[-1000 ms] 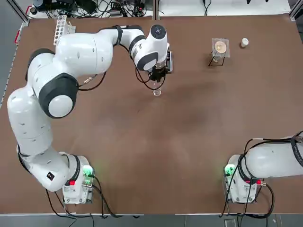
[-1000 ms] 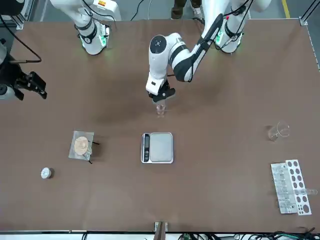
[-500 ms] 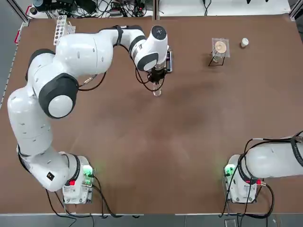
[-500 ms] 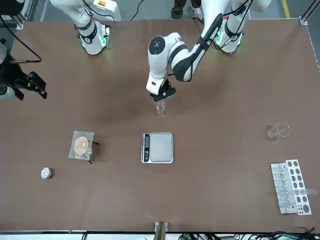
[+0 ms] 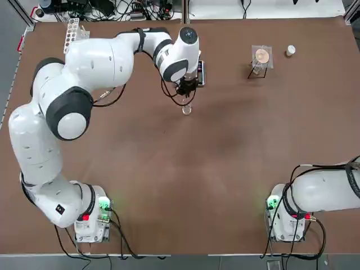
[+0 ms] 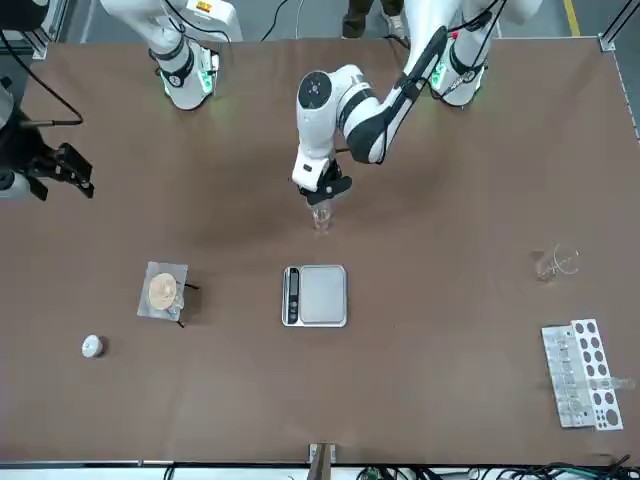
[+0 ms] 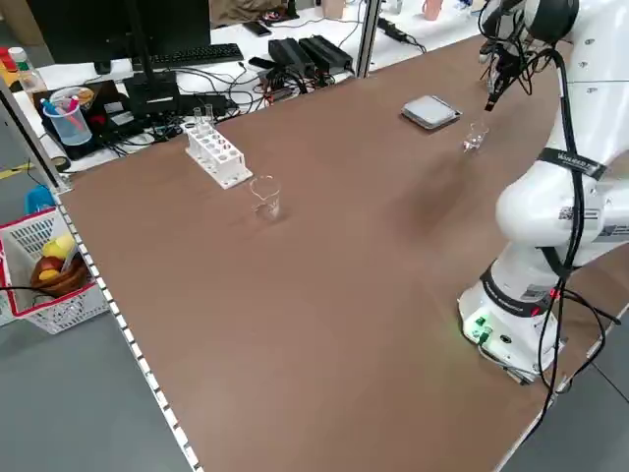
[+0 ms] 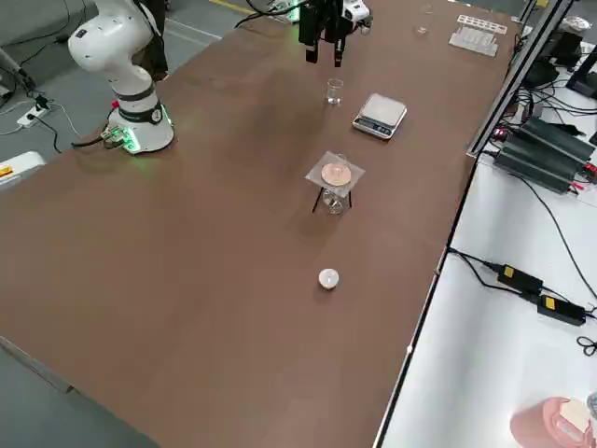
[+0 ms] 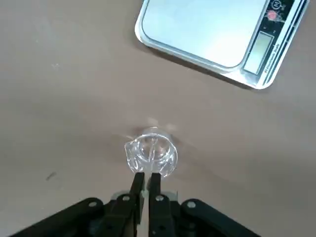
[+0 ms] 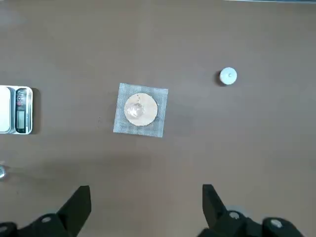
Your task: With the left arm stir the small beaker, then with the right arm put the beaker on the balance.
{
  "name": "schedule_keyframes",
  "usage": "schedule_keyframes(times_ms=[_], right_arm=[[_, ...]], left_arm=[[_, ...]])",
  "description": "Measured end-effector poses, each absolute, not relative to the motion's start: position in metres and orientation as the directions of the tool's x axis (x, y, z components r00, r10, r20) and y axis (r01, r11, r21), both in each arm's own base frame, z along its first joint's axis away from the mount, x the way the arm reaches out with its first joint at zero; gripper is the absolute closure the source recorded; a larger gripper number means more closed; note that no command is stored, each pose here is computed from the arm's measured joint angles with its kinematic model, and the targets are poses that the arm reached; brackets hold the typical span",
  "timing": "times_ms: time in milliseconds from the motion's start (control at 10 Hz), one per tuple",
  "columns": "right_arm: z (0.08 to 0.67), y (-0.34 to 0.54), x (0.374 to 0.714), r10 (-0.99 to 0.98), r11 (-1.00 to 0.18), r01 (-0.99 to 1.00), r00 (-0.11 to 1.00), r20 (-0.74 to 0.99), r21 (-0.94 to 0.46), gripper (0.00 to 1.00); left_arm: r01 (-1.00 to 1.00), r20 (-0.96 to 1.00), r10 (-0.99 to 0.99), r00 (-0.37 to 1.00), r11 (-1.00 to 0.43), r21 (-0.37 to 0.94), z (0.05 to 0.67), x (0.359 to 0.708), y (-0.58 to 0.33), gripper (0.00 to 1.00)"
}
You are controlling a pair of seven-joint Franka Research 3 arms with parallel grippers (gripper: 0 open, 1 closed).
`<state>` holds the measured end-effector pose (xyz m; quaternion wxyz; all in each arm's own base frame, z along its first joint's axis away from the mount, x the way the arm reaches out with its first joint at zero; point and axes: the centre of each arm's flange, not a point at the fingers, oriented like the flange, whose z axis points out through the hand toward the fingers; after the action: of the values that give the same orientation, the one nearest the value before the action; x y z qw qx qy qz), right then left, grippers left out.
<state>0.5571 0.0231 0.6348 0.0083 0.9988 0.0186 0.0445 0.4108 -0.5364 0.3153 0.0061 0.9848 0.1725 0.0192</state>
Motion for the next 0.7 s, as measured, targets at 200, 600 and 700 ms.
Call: schedule_keyframes(times_ms=[200, 600, 700], right_arm=[[0.6347, 0.0231, 0.5571, 0.038, -0.999, 0.036, 0.995, 0.088, 0.018, 0.00], [0.6347, 0.0231, 0.5571, 0.038, -0.999, 0.036, 0.995, 0.088, 0.018, 0.00], [0.6347, 0.0231, 0.5571, 0.038, -0.999, 0.036, 0.995, 0.088, 0.018, 0.00]], left_arm=[[0.331, 0.035, 0.331, 0.943, -0.944, 0.018, 0.3151, 0.4056, -0.5403, 0.93], [0.322, 0.032, 0.322, 0.946, -0.947, 0.007, 0.3139, 0.4000, -0.5429, 0.93], [0.325, 0.031, 0.324, 0.945, -0.946, -0.003, 0.3131, 0.4008, -0.5412, 0.93]])
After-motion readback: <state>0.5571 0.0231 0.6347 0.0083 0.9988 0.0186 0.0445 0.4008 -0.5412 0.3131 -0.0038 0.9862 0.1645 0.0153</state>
